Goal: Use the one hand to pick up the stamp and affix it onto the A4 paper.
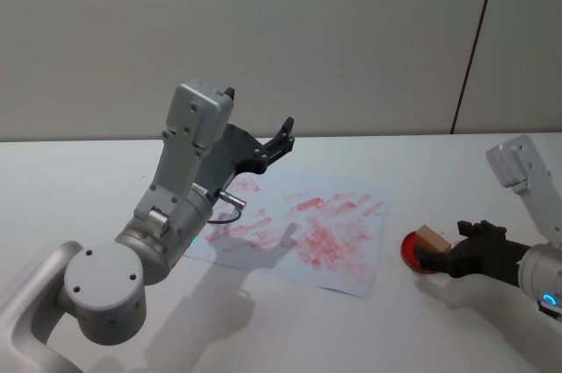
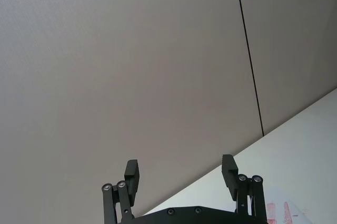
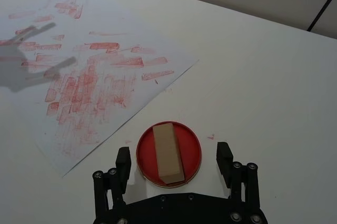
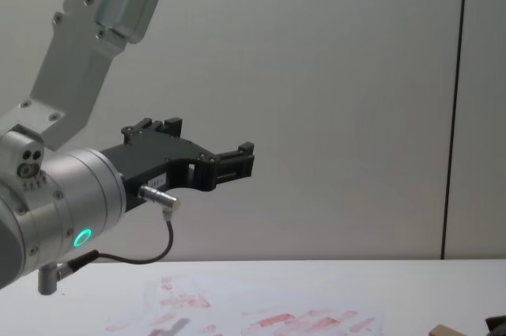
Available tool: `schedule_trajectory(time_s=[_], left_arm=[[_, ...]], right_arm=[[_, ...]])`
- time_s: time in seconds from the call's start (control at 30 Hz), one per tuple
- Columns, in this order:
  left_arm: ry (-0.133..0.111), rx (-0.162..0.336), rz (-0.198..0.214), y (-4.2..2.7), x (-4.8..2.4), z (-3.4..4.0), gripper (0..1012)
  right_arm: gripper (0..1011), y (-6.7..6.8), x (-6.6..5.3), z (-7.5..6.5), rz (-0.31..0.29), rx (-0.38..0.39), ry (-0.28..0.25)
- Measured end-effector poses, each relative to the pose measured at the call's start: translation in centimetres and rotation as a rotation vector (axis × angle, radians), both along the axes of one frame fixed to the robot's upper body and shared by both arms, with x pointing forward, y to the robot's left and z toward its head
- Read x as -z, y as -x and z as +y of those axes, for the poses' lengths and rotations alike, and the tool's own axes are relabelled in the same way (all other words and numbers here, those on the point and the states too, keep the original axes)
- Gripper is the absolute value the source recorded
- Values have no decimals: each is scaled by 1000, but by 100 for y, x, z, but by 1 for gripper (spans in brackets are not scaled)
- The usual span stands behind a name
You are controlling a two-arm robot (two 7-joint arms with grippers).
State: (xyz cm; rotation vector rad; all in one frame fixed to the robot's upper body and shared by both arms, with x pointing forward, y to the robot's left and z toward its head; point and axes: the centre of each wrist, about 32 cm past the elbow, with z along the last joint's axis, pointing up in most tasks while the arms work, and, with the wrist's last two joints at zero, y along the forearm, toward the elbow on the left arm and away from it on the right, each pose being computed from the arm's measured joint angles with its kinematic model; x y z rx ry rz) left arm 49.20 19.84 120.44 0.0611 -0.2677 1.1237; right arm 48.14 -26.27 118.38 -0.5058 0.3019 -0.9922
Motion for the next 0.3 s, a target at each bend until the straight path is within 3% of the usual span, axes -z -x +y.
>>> schedule_trajectory(time_s=[0.07, 0.3], left_arm=[[0, 0, 0, 0, 0, 0, 1001], [0, 0, 0, 0, 0, 0, 1001]], right_arm=[[1001, 1, 1, -1, 1, 0, 0], [1001, 2, 3, -2, 1, 0, 1]])
